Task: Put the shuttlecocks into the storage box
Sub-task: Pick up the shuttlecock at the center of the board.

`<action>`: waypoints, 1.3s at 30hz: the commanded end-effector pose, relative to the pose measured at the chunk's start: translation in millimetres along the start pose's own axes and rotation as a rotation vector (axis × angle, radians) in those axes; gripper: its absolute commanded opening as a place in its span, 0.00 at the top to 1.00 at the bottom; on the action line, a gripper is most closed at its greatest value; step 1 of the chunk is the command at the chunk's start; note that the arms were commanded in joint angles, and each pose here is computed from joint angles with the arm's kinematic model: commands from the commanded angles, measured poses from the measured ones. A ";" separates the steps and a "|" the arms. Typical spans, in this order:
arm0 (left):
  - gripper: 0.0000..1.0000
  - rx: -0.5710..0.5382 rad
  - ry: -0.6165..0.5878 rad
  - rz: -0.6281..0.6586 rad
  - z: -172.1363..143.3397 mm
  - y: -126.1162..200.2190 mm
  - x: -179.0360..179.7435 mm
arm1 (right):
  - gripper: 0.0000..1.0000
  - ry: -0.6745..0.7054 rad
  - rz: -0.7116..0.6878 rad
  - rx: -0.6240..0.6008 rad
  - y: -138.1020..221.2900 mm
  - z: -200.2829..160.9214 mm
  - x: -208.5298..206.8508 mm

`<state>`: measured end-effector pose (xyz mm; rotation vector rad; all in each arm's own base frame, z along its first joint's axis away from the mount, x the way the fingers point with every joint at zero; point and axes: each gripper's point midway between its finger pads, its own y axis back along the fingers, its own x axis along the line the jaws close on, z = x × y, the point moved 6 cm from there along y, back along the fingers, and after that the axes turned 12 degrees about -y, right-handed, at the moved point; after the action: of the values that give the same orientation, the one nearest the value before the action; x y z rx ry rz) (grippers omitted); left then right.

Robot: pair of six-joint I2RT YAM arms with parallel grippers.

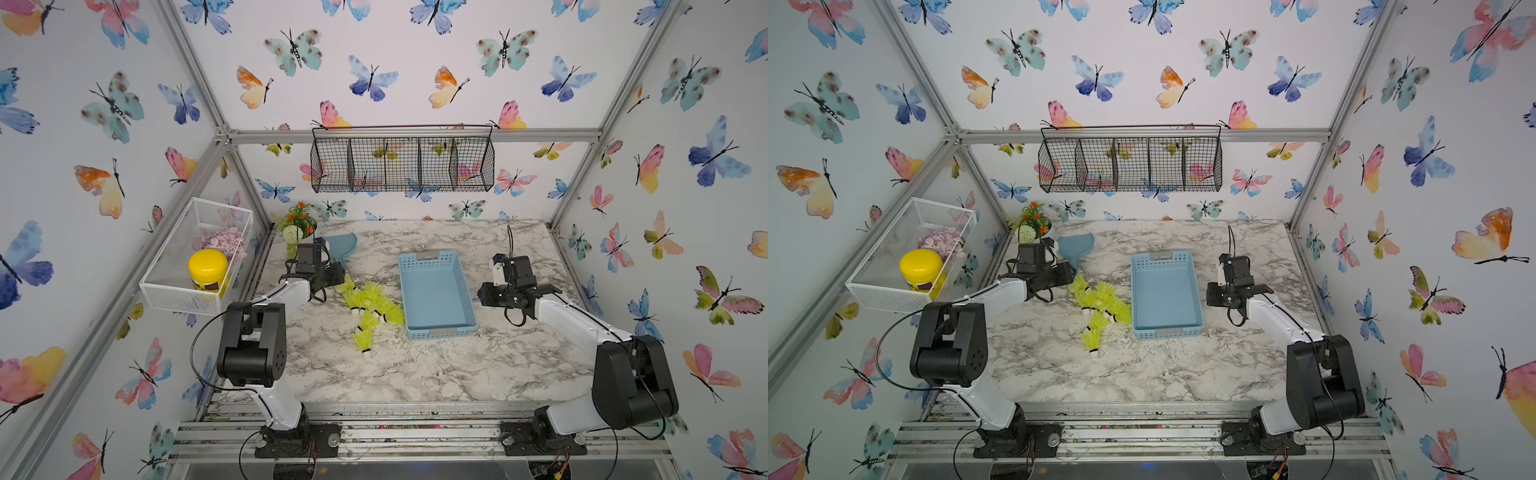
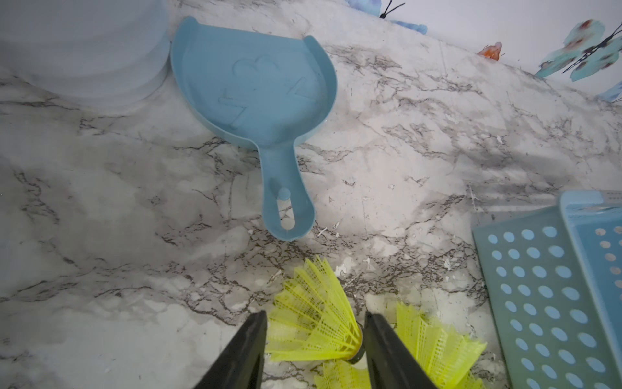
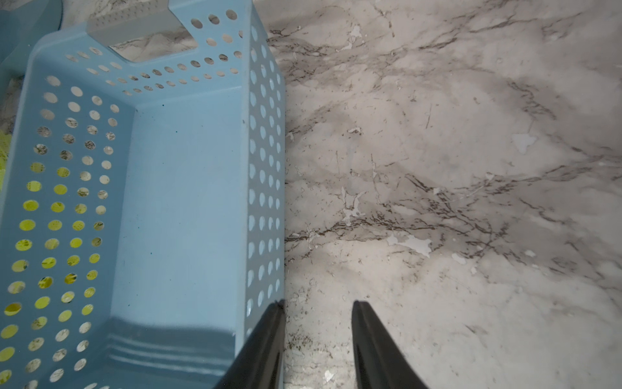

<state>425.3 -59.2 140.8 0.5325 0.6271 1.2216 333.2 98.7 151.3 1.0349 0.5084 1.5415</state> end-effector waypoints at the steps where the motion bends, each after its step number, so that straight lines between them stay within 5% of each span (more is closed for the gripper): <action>1: 0.51 0.025 -0.036 -0.016 2.9 -10.7 -1.3 | 0.59 0.014 -0.002 0.013 -2.9 -0.5 -1.7; 20: 0.57 0.196 -0.026 -0.103 -24.7 -34.5 -4.9 | 0.59 0.010 -0.025 0.044 -12.8 -7.5 -7.4; 28: 0.98 0.179 -0.016 -0.081 -14.1 -28.6 -4.0 | 0.59 0.012 -0.031 0.050 -14.2 -9.2 -8.8; 39: 1.00 -0.023 0.069 -0.043 28.8 34.5 -13.9 | 0.58 0.102 0.071 -0.094 6.3 17.3 10.5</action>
<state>423.1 -63.3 148.7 0.5702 0.7250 1.1784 338.4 100.5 147.9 0.9985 0.5309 1.5786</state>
